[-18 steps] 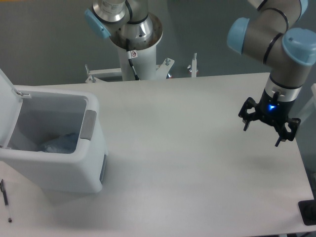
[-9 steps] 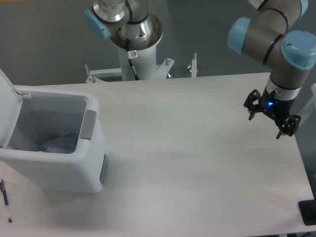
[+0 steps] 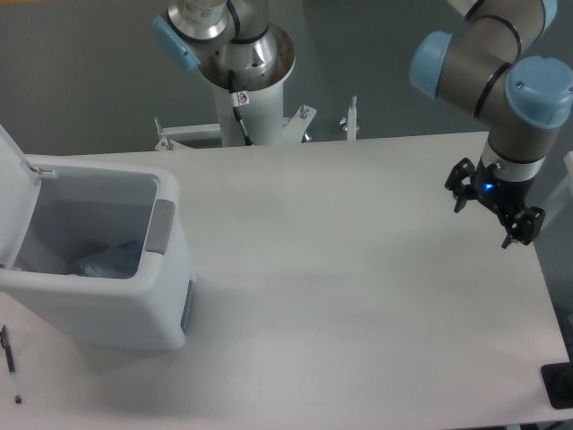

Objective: Place the trash in the trash can

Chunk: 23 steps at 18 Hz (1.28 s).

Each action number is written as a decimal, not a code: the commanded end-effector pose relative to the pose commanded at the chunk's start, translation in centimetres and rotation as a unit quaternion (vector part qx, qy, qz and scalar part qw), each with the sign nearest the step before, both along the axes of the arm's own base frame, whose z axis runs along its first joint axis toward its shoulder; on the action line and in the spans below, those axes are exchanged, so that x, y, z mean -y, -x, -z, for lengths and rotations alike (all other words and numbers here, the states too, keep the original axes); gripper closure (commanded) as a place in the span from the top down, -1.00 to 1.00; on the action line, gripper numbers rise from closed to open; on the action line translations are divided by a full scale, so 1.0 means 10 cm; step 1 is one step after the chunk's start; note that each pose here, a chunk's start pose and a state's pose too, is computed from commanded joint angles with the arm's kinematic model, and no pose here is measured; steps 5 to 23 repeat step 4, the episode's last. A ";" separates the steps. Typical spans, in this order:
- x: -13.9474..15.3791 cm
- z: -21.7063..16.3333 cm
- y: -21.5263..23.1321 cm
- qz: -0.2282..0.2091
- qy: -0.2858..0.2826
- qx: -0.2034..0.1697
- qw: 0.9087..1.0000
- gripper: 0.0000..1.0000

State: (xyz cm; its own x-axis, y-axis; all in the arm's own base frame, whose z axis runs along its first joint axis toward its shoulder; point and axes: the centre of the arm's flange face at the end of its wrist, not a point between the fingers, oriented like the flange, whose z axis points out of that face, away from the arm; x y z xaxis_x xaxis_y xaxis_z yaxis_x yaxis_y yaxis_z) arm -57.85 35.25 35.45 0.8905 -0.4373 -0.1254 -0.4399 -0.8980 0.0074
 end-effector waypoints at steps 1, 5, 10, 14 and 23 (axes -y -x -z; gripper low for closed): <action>0.00 0.01 0.00 0.000 0.000 0.000 1.000 1.00; 0.00 0.01 0.00 0.000 0.000 0.001 1.000 1.00; 0.00 0.01 0.00 0.000 0.000 0.001 1.000 1.00; 0.00 0.01 0.00 0.000 0.000 0.001 1.000 1.00; 0.00 0.01 0.00 0.000 0.000 0.001 1.000 1.00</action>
